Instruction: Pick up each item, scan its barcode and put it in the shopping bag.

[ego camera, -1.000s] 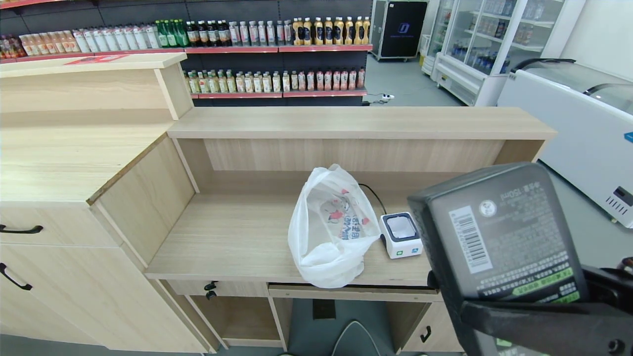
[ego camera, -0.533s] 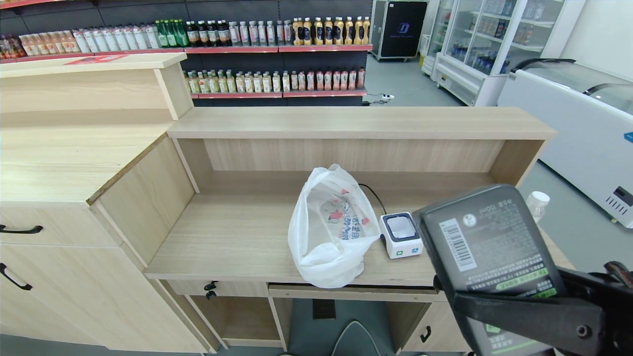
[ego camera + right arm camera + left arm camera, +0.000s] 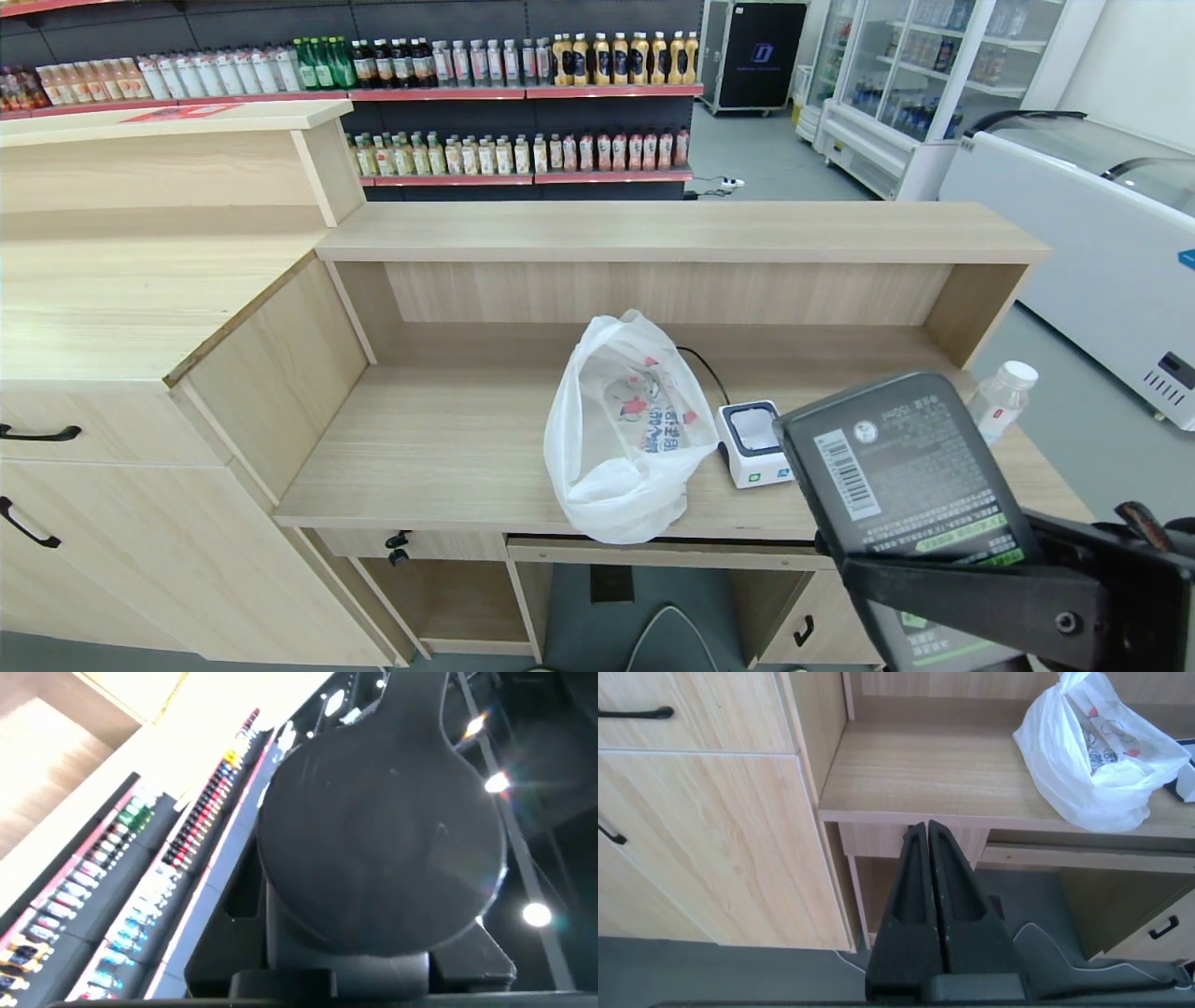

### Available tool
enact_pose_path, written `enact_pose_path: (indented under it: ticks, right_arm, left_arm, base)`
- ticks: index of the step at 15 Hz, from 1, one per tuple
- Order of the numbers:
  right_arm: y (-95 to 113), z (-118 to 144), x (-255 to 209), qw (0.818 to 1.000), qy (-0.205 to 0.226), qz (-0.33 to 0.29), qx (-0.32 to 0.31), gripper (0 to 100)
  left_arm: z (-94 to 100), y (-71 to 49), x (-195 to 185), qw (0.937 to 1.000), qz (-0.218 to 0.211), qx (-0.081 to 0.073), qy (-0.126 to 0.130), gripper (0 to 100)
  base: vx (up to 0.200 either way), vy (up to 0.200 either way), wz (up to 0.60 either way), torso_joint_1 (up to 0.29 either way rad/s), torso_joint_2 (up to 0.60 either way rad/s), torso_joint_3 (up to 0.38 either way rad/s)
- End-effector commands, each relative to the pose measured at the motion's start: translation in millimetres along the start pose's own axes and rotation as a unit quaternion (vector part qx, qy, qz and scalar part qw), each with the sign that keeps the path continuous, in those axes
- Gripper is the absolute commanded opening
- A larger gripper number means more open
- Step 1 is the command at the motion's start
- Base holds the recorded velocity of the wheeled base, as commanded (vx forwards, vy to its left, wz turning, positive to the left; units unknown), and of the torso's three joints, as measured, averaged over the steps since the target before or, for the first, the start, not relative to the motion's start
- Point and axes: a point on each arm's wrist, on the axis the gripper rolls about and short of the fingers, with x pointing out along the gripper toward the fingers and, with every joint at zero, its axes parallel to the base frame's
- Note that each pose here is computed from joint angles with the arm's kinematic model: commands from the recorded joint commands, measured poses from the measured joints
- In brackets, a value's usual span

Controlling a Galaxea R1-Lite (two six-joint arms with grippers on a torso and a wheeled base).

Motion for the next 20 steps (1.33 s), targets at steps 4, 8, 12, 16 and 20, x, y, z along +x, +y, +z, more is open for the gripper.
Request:
enact_pose_path:
  ticks: [4, 8, 12, 16, 20]
  right_arm:
    - [1, 3, 1, 1.000, -0.010, 0.002, 0.006, 0]
    - [-8, 5, 3, 1.000, -0.017, -0.023, 0.002, 0]
    - [-11, 5, 3, 0.999, -0.019, -0.030, 0.000, 0]
    - [-14, 1, 2, 0.999, -0.008, -0.035, -0.007, 0]
    - [28, -12, -30, 0.934, 0.100, 0.115, 0.323, 0]
  left_arm:
    - [0.0, 0.0, 0, 1.0000, 0.001, 0.000, 0.000, 0]
    - [0.0, 0.0, 0, 1.0000, 0.001, 0.000, 0.000, 0]
    - [0.0, 0.0, 0, 1.0000, 0.001, 0.000, 0.000, 0]
    - [0.0, 0.0, 0, 1.0000, 0.001, 0.000, 0.000, 0]
    - [0.0, 0.0, 0, 1.0000, 0.001, 0.000, 0.000, 0]
  base:
    - [0.000, 0.000, 0.00, 0.000, 0.00, 0.000]
    - [0.000, 0.000, 0.00, 0.000, 0.00, 0.000]
    - [0.000, 0.000, 0.00, 0.000, 0.00, 0.000]
    - [0.000, 0.000, 0.00, 0.000, 0.00, 0.000]
    - [0.000, 0.000, 0.00, 0.000, 0.00, 0.000]
